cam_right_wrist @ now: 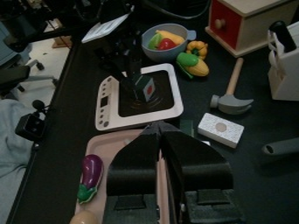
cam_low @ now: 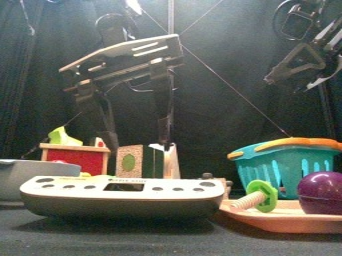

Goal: Place green sushi half on stove

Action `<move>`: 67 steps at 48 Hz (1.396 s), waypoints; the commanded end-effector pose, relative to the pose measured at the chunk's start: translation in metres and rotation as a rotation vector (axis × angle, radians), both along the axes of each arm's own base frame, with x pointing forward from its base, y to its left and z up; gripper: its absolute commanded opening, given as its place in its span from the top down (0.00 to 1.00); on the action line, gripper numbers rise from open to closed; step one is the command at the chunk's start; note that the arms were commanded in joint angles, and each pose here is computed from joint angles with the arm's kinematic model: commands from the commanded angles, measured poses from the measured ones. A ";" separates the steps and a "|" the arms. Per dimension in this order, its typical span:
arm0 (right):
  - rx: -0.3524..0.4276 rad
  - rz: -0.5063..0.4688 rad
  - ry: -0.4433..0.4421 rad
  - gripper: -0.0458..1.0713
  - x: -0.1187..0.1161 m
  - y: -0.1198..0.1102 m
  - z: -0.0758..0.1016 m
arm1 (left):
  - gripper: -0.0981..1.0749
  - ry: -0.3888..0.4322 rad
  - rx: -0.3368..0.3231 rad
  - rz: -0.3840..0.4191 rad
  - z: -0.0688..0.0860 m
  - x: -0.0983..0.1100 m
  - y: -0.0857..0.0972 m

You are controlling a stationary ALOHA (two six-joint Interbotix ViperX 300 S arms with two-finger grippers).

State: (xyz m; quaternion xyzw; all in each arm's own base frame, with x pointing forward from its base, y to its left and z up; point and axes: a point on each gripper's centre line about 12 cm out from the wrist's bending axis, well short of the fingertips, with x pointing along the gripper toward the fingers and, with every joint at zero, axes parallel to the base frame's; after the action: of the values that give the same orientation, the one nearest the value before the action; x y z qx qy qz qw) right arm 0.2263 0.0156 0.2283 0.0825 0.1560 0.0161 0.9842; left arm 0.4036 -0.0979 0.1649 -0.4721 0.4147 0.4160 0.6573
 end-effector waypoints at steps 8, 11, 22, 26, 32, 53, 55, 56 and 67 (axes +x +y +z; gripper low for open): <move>0.000 0.004 -0.035 0.95 0.005 0.001 0.013 | 0.12 -0.077 -0.054 -0.018 0.012 0.002 -0.007; 0.000 0.002 -0.038 0.95 0.005 0.001 0.013 | 0.12 -0.090 -0.061 -0.020 0.013 0.003 -0.007; -0.002 0.003 -0.035 0.95 0.005 0.001 0.013 | 0.13 -0.104 -0.053 -0.029 0.014 0.005 -0.006; 0.000 0.002 -0.037 0.95 0.005 0.001 0.013 | 0.13 -0.124 -0.054 -0.036 0.015 0.008 -0.006; -0.001 0.004 -0.040 0.95 0.005 0.001 0.014 | 0.13 -0.140 -0.061 -0.040 0.016 0.010 -0.006; -0.002 0.003 -0.046 0.95 0.006 0.001 0.017 | 0.13 -0.178 -0.043 -0.061 0.039 -0.013 0.002; -0.004 0.002 -0.045 0.95 0.006 0.001 0.016 | 0.13 -0.187 -0.028 -0.074 0.042 -0.017 0.005; -0.004 0.001 -0.048 0.95 0.006 0.000 0.017 | 0.13 -0.192 -0.017 -0.083 0.044 -0.018 0.007; -0.003 0.001 -0.065 0.95 0.009 0.000 0.024 | 0.13 -0.235 0.033 -0.141 0.061 -0.031 0.015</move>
State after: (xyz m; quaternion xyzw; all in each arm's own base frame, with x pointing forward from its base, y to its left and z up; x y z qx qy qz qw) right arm 0.2301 0.0159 0.2378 0.0802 0.1439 0.0180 0.9862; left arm 0.3752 -0.0847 0.2096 -0.4723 0.3734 0.3331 0.7256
